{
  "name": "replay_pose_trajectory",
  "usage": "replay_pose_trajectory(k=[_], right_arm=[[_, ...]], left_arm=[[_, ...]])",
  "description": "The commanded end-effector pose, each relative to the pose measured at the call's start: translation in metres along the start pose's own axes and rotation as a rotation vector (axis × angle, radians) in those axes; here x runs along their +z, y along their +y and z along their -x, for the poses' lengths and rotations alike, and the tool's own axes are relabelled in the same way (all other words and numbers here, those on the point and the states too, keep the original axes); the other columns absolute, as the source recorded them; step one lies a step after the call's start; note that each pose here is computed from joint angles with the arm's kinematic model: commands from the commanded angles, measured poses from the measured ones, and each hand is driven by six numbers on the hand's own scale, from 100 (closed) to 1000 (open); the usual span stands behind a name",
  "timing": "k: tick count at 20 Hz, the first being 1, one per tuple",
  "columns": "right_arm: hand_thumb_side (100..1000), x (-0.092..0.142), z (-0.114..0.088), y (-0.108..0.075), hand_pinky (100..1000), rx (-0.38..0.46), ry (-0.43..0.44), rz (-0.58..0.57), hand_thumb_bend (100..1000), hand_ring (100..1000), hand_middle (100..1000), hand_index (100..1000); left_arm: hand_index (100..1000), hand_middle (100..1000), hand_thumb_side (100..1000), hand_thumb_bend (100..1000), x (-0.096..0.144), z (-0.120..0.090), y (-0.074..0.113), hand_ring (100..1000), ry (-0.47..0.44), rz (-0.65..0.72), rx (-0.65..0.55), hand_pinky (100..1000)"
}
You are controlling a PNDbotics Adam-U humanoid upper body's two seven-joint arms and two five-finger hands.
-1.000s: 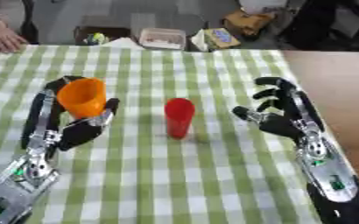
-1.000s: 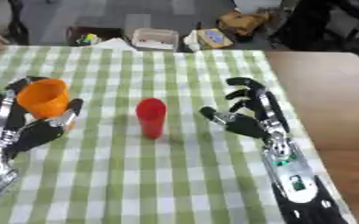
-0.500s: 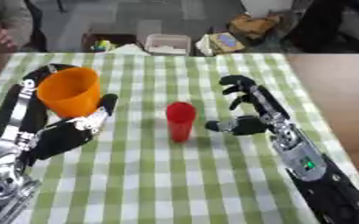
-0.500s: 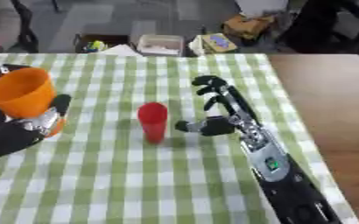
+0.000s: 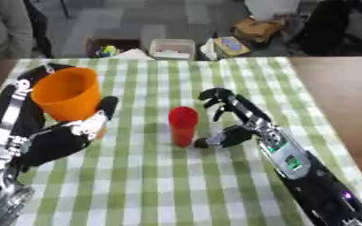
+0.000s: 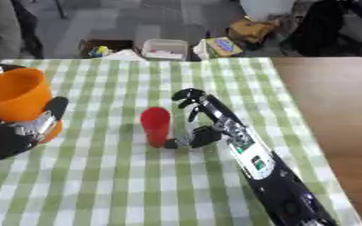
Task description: Pour the contents of one cup into another cup.
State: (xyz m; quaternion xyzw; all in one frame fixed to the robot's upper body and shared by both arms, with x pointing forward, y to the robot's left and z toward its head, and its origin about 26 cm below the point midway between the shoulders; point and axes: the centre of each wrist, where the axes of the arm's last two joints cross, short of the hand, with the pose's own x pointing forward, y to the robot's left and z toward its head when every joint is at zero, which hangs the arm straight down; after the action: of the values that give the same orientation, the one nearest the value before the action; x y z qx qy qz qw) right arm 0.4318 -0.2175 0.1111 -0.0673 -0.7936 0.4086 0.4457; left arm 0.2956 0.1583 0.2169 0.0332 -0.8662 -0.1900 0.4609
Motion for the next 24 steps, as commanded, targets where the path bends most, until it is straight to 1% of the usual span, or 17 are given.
replay_pose_trajectory(k=[1,10,16,18,20,21,24], right_arm=[[269,-0.011,-0.007,-0.001,511,0.027,-0.036,-0.047,824,748,835,809],[281,-0.026,-0.008,0.019,511,0.010,-0.060,-0.133,838,747,835,812],[279,-0.031,-0.006,0.033,512,0.002,-0.061,-0.190,840,743,830,813],[280,-0.032,-0.005,0.036,510,0.003,-0.058,-0.207,840,730,816,810],[282,-0.033,-0.005,0.040,502,0.003,-0.056,-0.214,840,716,795,788],[282,-0.034,-0.004,0.041,491,0.002,-0.056,-0.214,839,695,774,768],[284,-0.036,-0.005,0.042,485,0.002,-0.057,-0.198,838,684,766,766]], left_arm=[[553,186,100,120,-0.002,-0.010,0.000,335,-0.036,0.012,0.015,217],[554,187,100,116,-0.002,-0.011,-0.004,337,-0.037,0.025,0.034,220],[554,187,100,116,-0.002,-0.011,-0.007,337,-0.037,0.031,0.042,220],[554,187,100,116,-0.002,-0.011,-0.008,337,-0.037,0.033,0.043,220],[554,187,100,116,-0.002,-0.012,-0.008,338,-0.036,0.035,0.044,220],[554,187,100,116,-0.002,-0.012,-0.009,338,-0.035,0.035,0.044,220],[554,187,100,115,-0.002,-0.011,-0.009,338,-0.033,0.036,0.045,220]])
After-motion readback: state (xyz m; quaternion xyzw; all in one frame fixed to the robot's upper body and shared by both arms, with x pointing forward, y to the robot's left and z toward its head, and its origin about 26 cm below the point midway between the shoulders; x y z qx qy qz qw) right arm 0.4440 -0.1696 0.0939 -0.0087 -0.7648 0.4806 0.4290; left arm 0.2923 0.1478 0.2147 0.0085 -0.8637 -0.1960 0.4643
